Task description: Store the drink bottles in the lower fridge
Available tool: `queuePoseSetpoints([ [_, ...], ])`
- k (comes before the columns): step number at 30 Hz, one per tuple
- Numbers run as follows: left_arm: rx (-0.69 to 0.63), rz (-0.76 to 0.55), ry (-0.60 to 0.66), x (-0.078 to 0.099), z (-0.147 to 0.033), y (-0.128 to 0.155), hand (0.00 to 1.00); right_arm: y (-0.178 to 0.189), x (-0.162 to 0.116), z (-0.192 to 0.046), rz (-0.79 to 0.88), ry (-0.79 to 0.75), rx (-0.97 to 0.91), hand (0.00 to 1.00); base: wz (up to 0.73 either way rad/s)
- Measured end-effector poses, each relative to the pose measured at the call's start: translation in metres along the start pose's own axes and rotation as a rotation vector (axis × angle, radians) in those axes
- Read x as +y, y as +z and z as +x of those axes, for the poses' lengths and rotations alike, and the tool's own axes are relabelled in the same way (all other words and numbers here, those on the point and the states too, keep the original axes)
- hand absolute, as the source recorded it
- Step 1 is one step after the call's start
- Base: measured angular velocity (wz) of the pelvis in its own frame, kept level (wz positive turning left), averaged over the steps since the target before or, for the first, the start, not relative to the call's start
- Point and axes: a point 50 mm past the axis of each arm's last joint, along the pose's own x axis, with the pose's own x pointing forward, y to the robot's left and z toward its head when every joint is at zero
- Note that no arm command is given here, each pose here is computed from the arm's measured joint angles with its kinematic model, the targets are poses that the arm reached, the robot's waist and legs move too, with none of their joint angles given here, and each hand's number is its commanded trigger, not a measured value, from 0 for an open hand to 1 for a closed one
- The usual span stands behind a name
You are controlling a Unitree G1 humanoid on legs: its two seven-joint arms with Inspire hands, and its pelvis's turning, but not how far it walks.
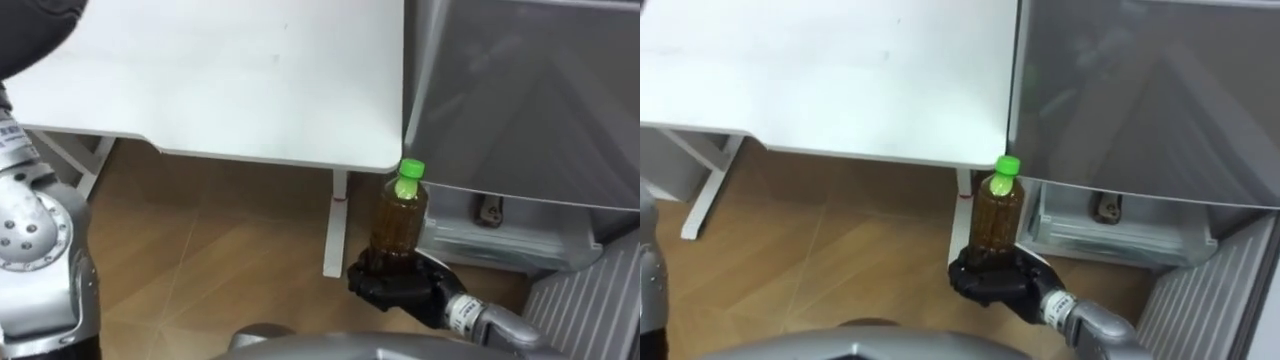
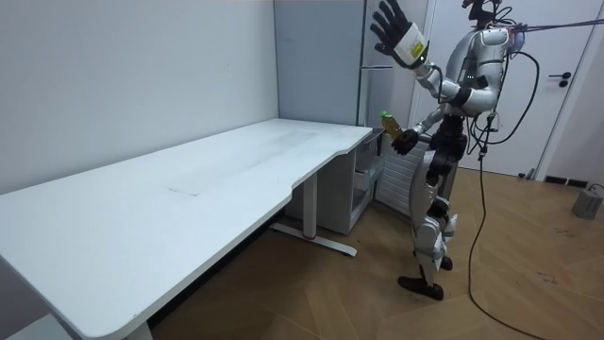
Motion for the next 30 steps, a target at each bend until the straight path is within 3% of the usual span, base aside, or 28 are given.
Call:
queuePoseSetpoints([
  [3,0.106,0.045,0.091,0.011,-0.005,-0.021,0.0,-0.001,-0.001,0.0,0.005,-0.029,0.005,1.0,0.01],
  [7,0.275,0.149,0.165,0.033,-0.025,-0.054,0.0,0.001,-0.001,0.0,0.01,-0.041,0.014,1.0,0.02],
  [14,0.771,0.319,0.283,0.072,-0.101,-0.124,0.0,-0.002,0.003,0.005,0.036,-0.082,0.032,1.0,-0.05],
  [16,0.876,0.346,0.298,0.075,-0.12,-0.135,0.0,-0.001,0.005,0.008,0.043,-0.079,0.036,1.0,0.0],
  [18,1.045,0.411,0.267,0.078,-0.153,-0.149,0.0,0.002,0.007,0.012,0.051,-0.074,0.037,1.0,0.0],
  [22,1.21,0.443,0.254,0.083,-0.186,-0.157,0.0,0.005,0.011,0.017,0.109,-0.071,0.03,1.0,0.0],
  [27,1.401,0.546,0.254,0.114,-0.227,-0.155,0.0,0.002,0.013,0.019,0.204,-0.076,0.028,1.0,0.0],
  [30,1.515,0.541,0.247,0.124,-0.246,-0.152,0.0,0.002,0.013,0.018,0.25,-0.07,0.019,1.0,0.0],
])
